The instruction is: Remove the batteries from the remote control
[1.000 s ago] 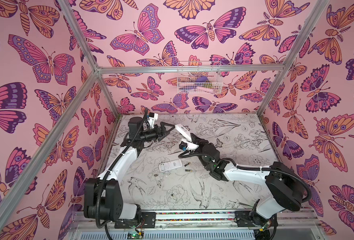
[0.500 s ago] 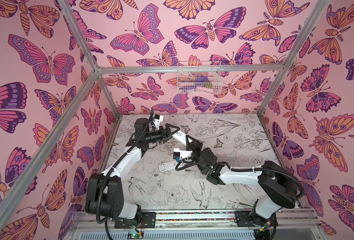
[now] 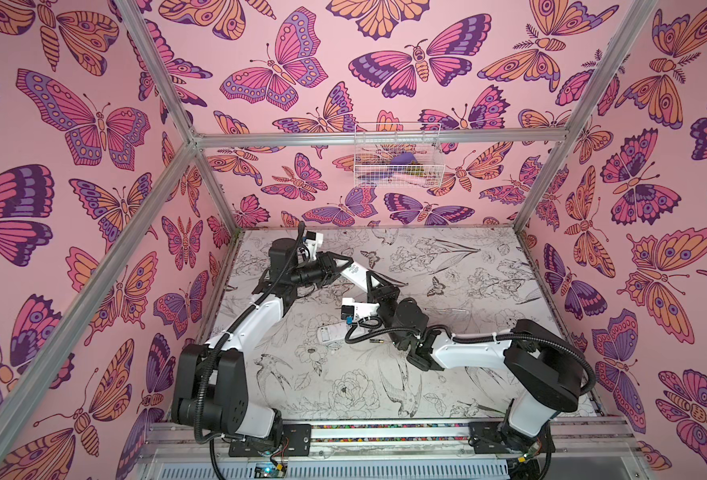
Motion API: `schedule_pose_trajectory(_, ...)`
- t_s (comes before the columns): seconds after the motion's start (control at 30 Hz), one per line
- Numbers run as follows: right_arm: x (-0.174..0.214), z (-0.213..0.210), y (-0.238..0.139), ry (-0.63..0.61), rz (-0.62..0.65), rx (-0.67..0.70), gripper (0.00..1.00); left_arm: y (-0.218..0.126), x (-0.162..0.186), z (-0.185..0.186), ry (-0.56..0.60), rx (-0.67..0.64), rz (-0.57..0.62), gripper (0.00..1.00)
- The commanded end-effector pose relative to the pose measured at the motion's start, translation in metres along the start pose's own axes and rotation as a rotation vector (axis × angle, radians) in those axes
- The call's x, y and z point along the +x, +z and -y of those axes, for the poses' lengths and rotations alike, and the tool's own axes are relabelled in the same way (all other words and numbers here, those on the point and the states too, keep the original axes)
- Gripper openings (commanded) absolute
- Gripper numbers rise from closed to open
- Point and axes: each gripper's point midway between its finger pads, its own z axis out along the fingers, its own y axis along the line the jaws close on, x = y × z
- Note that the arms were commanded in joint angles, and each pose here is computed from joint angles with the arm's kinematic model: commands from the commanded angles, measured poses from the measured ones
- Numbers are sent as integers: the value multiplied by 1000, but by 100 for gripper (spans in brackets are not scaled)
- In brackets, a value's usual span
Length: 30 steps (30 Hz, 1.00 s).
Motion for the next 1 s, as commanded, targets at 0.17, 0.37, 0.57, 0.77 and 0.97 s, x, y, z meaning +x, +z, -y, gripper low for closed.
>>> schedule_pose_trajectory(0.17, 4, 3, -5, 11, -26, 9, 58, -5, -2, 12, 64, 44, 3, 0)
schedule_pose_trajectory(0.37, 19, -3, -13, 99, -90, -4, 99, -18, -19, 8, 44, 41, 61, 0)
schedule_pose_trajectory(0.57, 30, -17, -17, 213, -135, -35, 99, -32, -35, 4, 37, 48, 129, 0)
schedule_pose_trajectory(0.77, 40, -33, -14, 416, -217, -83, 99, -45, -47, -2, 61, 57, 193, 0)
schedule_pose_trajectory(0.97, 58, -33, -12, 725, -397, -55, 99, -54, -56, -13, 65, 46, 234, 0)
